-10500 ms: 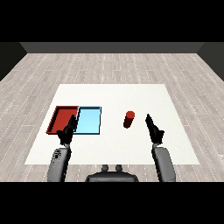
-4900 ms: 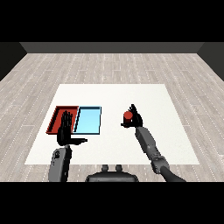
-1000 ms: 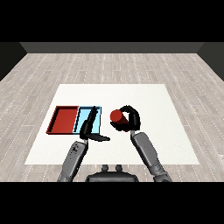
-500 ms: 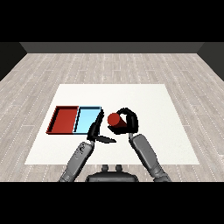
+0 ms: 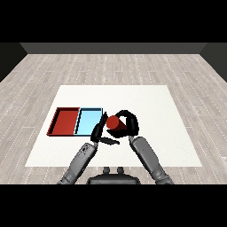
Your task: Pick the red can and put it in the red box
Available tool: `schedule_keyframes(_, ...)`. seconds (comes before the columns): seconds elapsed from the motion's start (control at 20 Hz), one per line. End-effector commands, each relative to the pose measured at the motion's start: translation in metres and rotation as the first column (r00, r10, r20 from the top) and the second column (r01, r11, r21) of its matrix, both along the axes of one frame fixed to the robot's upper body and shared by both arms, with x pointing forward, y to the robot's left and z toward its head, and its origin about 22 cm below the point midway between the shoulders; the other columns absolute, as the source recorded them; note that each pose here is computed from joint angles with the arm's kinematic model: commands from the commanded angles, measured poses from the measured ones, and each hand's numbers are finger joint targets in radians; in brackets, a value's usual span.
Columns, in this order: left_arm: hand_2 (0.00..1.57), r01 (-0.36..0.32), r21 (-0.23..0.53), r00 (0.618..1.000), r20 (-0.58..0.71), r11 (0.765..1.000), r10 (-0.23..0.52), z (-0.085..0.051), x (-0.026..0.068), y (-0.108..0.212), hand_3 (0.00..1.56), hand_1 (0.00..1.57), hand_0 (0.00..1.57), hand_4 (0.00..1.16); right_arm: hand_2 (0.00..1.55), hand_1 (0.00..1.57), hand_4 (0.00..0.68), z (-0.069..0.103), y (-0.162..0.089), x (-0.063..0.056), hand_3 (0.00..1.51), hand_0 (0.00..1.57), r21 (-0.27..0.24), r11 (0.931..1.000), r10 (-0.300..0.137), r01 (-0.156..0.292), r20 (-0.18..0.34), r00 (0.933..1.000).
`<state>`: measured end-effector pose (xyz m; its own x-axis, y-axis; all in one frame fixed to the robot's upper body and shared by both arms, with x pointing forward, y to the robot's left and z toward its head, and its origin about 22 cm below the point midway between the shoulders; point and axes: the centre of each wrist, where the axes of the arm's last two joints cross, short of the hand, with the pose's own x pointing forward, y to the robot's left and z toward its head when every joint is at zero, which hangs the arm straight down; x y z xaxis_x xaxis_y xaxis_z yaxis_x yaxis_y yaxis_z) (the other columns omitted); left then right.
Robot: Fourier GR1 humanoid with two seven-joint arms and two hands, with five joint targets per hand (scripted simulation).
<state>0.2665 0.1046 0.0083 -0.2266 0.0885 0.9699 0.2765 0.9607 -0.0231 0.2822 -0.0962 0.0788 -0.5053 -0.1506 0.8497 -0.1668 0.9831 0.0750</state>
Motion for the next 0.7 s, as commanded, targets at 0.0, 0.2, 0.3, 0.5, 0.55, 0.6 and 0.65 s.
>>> schedule_keyframes(0.0, 0.00, 0.019, -0.019, 1.000, -0.015, 1.000, -0.020, 0.009, 0.0077, -0.001, 0.00, 0.00, 0.00, 0.00, 1.44, 1.47, 0.675, 0.009, -0.018, 0.005, 1.39, 1.47, 0.008, 1.0000, -0.003, 0.003, 0.011, 0.9999)
schedule_keyframes(0.2, 0.00, 0.019, -0.040, 0.999, -0.027, 0.999, -0.020, -0.003, -0.0005, -0.017, 0.00, 0.00, 0.00, 0.00, 1.43, 1.44, 0.661, -0.005, 0.014, -0.005, 1.39, 1.44, 0.026, 0.9994, 0.022, -0.023, 0.010, 0.9997)
schedule_keyframes(0.3, 0.00, 0.028, -0.046, 1.000, -0.001, 0.999, -0.028, 0.005, -0.0029, -0.025, 0.00, 0.00, 0.00, 0.00, 1.44, 1.46, 0.654, 0.006, 0.010, -0.010, 1.40, 1.46, 0.046, 0.9981, 0.041, -0.041, -0.004, 0.9991)
schedule_keyframes(0.5, 0.00, 0.038, -0.028, 0.999, -0.018, 0.999, -0.039, 0.007, 0.0030, -0.028, 0.00, 0.00, 0.00, 0.00, 1.45, 1.51, 0.654, -0.014, 0.015, 0.003, 1.41, 1.51, 0.068, 0.9961, 0.057, -0.057, 0.010, 0.9983)
schedule_keyframes(0.55, 0.00, 0.037, -0.061, 0.999, -0.017, 0.997, -0.038, 0.000, -0.0053, -0.016, 0.00, 0.00, 0.00, 0.00, 1.46, 1.51, 0.660, 0.004, 0.025, -0.013, 1.42, 1.51, 0.057, 0.9968, 0.056, -0.056, -0.003, 0.9984)
schedule_keyframes(0.6, 0.00, 0.025, -0.043, 0.999, -0.031, 0.999, -0.026, -0.013, -0.0134, -0.028, 0.00, 0.00, 0.00, 0.00, 1.45, 1.51, 0.657, 0.002, 0.039, -0.013, 1.42, 1.51, 0.066, 0.9960, 0.059, -0.059, -0.002, 0.9982)
schedule_keyframes(0.65, 0.00, 0.045, -0.051, 0.999, -0.018, 0.998, -0.046, -0.017, 0.0131, -0.017, 0.00, 0.00, 0.00, 0.00, 1.45, 1.51, 0.652, 0.003, 0.020, -0.004, 1.42, 1.51, 0.082, 0.9945, 0.064, -0.066, 0.025, 0.9976)
